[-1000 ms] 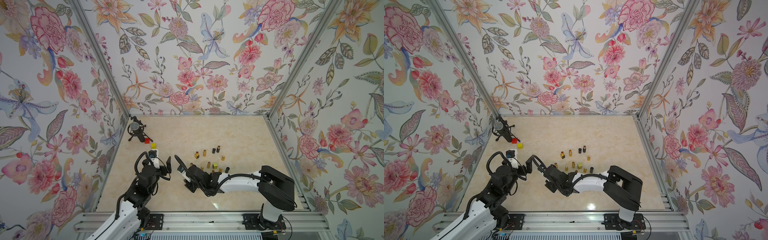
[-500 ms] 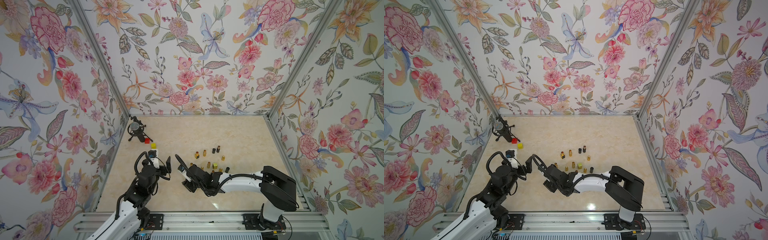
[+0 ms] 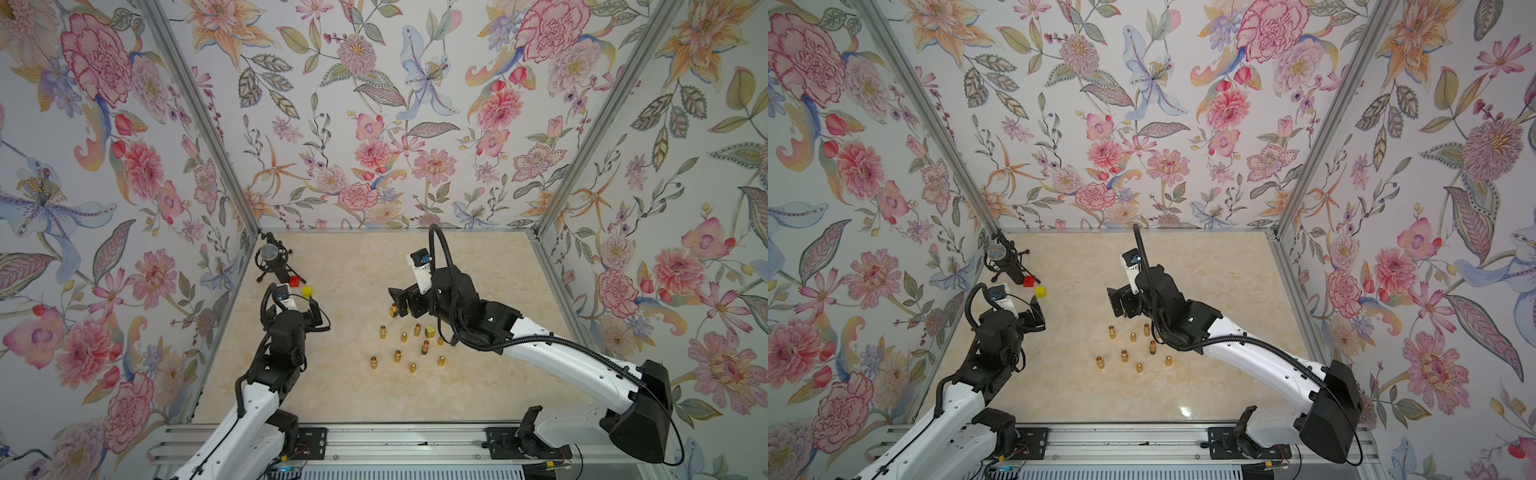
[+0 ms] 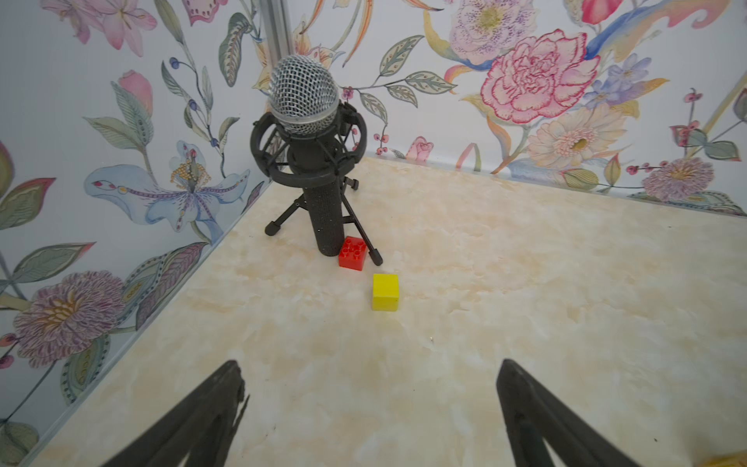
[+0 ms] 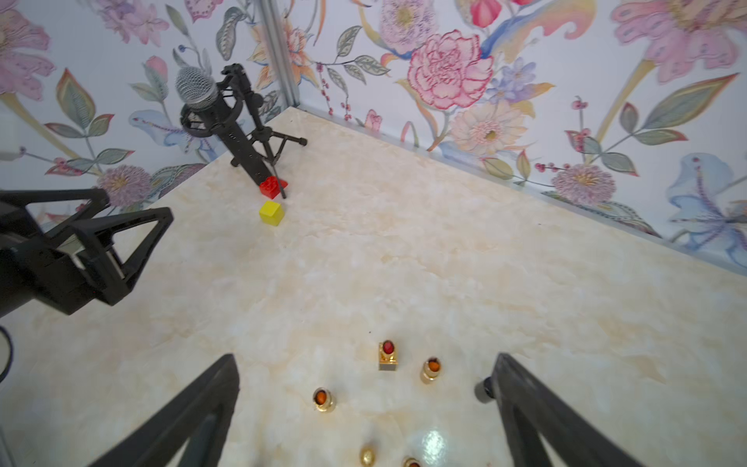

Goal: Open the lipstick cap
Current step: Reset both arms

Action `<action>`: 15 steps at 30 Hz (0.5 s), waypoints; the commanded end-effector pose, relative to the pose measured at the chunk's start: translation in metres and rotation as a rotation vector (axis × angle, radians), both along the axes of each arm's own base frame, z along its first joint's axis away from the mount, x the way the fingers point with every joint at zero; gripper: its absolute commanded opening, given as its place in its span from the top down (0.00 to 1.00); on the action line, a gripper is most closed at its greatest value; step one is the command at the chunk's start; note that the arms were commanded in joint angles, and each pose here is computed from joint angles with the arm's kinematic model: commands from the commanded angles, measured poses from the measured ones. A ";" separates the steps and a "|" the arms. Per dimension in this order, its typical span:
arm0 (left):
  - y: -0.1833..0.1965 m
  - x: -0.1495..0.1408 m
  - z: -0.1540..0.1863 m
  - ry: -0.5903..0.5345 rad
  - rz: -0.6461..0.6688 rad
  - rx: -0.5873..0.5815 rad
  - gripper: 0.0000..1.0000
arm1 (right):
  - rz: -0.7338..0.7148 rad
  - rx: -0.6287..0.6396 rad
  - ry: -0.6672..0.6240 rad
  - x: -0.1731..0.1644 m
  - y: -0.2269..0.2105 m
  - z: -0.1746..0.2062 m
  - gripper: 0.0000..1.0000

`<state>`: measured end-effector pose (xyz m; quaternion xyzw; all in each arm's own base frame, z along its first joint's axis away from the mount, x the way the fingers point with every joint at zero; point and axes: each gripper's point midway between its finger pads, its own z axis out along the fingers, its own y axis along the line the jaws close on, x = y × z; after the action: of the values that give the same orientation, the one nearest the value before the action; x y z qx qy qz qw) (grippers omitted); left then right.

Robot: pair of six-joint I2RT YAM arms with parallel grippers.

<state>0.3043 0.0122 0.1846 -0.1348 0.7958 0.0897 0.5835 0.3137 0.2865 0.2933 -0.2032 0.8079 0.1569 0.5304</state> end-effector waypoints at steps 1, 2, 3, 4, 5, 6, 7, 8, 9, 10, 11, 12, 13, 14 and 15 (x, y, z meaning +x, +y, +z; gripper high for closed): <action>0.042 -0.002 0.008 -0.039 0.207 0.058 0.01 | -0.335 -0.104 0.049 0.037 -0.095 -0.022 0.00; 0.051 -0.001 0.008 -0.041 0.240 0.093 0.01 | -0.446 -0.113 0.056 0.047 -0.128 -0.028 0.00; 0.058 -0.001 0.006 -0.037 0.271 0.122 0.01 | -0.538 -0.120 0.065 0.054 -0.157 -0.035 0.00; 0.067 -0.001 0.004 -0.031 0.306 0.150 0.01 | -0.638 -0.138 0.070 0.058 -0.188 -0.044 0.00; 0.074 0.000 0.001 -0.020 0.324 0.173 0.01 | -0.750 -0.159 0.075 0.060 -0.222 -0.054 0.00; 0.079 0.002 -0.002 -0.018 0.336 0.192 0.01 | -0.830 -0.177 0.078 0.061 -0.248 -0.064 0.00; 0.083 0.004 -0.006 -0.019 0.346 0.212 0.01 | -0.916 -0.192 0.076 0.059 -0.275 -0.076 0.00; 0.085 0.005 -0.011 -0.018 0.343 0.230 0.01 | -0.975 -0.188 0.087 0.056 -0.296 -0.086 0.00; 0.085 0.008 -0.014 -0.027 0.329 0.248 0.01 | -1.034 -0.168 0.092 0.051 -0.317 -0.097 0.00; 0.084 0.009 -0.017 -0.041 0.314 0.258 0.01 | -1.077 -0.153 0.078 0.046 -0.333 -0.106 0.00; 0.082 0.010 -0.019 -0.056 0.298 0.263 0.01 | -1.109 -0.147 0.059 0.041 -0.345 -0.113 0.00; 0.080 0.010 -0.021 -0.085 0.277 0.259 0.01 | -1.135 -0.147 0.040 0.034 -0.357 -0.123 0.00; 0.078 0.011 -0.023 -0.109 0.255 0.248 0.01 | -1.154 -0.138 0.024 0.028 -0.366 -0.132 0.00; 0.077 0.012 -0.027 -0.119 0.234 0.239 0.01 | -1.156 -0.126 0.007 0.024 -0.370 -0.138 0.00; 0.076 0.016 -0.024 -0.150 0.221 0.234 0.01 | -1.161 -0.124 -0.004 0.019 -0.374 -0.147 0.00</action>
<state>0.3083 0.0908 0.1262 -0.1592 0.7683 0.2613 0.5622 0.3227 -0.0792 0.1189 0.2101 0.8478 -0.2207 0.4340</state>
